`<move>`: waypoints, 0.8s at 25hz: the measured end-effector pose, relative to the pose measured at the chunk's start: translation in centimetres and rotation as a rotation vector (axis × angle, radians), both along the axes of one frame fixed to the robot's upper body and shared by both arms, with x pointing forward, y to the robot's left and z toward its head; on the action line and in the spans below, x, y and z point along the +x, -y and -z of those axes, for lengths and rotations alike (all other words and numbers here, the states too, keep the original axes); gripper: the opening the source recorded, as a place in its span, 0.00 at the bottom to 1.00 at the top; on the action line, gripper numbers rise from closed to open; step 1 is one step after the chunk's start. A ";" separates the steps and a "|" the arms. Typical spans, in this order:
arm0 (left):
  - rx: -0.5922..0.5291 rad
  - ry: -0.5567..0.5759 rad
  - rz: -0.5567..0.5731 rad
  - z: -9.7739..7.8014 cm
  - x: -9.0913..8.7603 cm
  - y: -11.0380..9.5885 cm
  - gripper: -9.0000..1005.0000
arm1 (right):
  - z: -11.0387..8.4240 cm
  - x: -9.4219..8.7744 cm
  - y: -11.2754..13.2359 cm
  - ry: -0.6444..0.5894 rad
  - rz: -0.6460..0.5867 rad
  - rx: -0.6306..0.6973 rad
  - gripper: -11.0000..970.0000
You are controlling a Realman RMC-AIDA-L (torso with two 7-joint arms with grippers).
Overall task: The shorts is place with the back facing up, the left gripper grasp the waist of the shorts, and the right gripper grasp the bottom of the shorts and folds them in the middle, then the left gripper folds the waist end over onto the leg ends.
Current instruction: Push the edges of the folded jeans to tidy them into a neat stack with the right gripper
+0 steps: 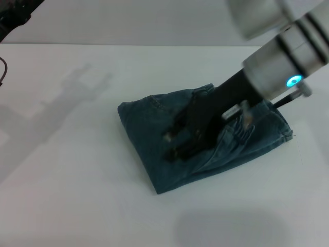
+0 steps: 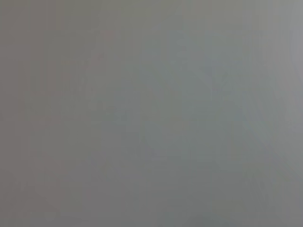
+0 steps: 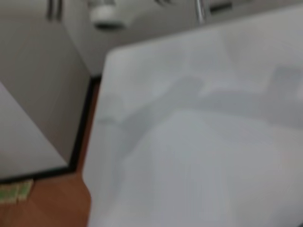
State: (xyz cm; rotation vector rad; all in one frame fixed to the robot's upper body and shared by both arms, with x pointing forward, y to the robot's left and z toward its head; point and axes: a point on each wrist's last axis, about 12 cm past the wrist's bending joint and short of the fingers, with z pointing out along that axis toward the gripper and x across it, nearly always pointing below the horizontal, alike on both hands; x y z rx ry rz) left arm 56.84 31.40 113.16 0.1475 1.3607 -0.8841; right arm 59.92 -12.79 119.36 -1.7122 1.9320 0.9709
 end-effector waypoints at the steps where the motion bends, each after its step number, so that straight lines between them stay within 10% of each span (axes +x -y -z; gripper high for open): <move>1: -0.001 -0.004 -0.004 0.1 0.0 0.0 0.84 | 0.5 -0.1 -0.5 0.000 -0.008 -0.020 0.53; 20: -0.011 -0.035 -0.037 1.1 -0.1 -0.2 0.84 | 5.1 -0.6 -2.1 0.010 -0.005 -0.174 0.53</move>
